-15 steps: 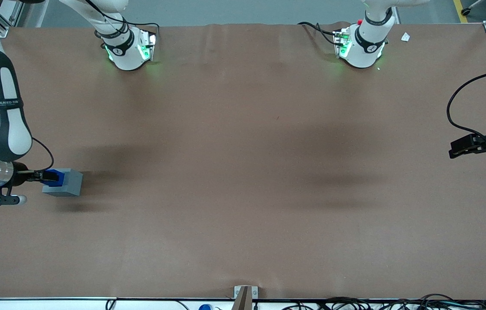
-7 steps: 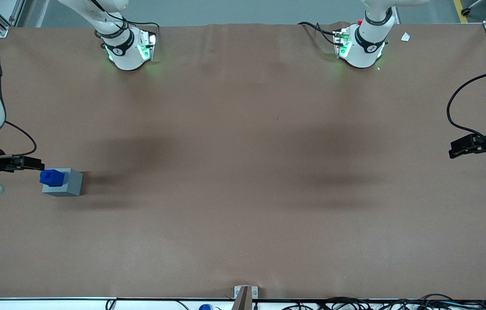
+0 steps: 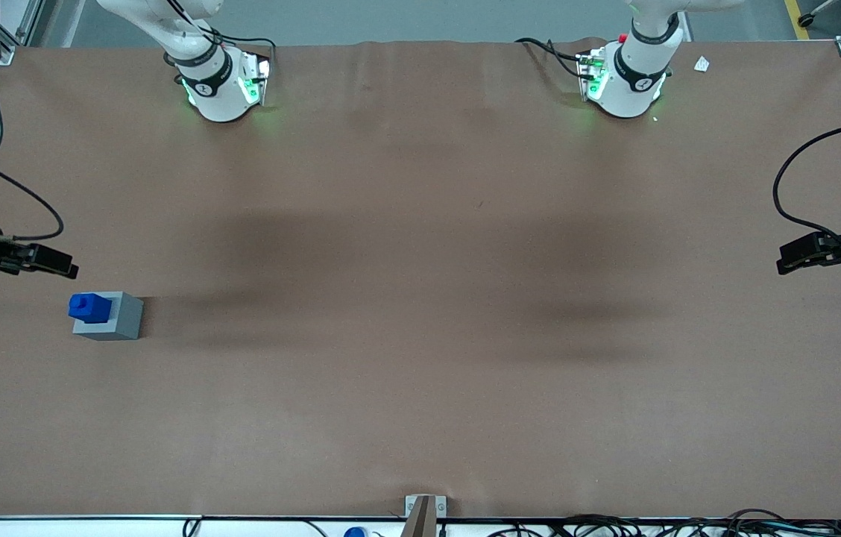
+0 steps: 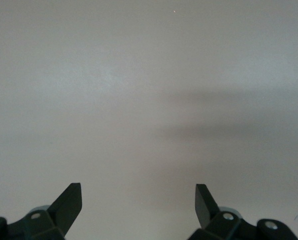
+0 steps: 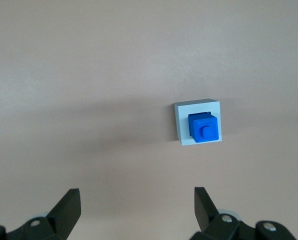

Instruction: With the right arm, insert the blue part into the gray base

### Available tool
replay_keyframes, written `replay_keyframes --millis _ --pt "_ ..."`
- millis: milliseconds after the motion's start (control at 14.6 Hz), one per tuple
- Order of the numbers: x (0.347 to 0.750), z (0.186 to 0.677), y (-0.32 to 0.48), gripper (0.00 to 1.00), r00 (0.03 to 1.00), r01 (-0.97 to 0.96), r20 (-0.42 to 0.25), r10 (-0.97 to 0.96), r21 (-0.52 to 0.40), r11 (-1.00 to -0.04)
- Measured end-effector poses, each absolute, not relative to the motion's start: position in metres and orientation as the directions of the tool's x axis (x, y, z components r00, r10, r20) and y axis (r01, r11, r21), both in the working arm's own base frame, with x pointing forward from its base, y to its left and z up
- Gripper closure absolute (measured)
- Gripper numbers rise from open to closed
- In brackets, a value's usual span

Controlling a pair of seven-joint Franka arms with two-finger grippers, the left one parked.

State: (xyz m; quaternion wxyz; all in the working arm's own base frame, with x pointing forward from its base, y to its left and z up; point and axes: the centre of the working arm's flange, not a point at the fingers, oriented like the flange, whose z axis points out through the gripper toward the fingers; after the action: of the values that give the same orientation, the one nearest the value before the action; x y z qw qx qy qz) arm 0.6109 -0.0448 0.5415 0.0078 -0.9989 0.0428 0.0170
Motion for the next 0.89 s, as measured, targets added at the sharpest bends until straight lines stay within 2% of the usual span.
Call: replay_keyframes --millis 206,480,686,891 --pt "0.576 0.576 -0.029 0.0 0.997 -0.07 0.027 -0.071 -0.018 -0.997" --pt "0.518 0.609 -0.023 0.0 0.996 -0.062 0.065 -0.063 -0.022 -0.998" --pt "0.488 0.625 -0.021 0.0 0.997 -0.061 0.05 -0.062 -0.023 -0.998" --pt "0.481 0.636 -0.022 0.0 0.997 -0.062 0.046 -0.063 -0.023 -0.998"
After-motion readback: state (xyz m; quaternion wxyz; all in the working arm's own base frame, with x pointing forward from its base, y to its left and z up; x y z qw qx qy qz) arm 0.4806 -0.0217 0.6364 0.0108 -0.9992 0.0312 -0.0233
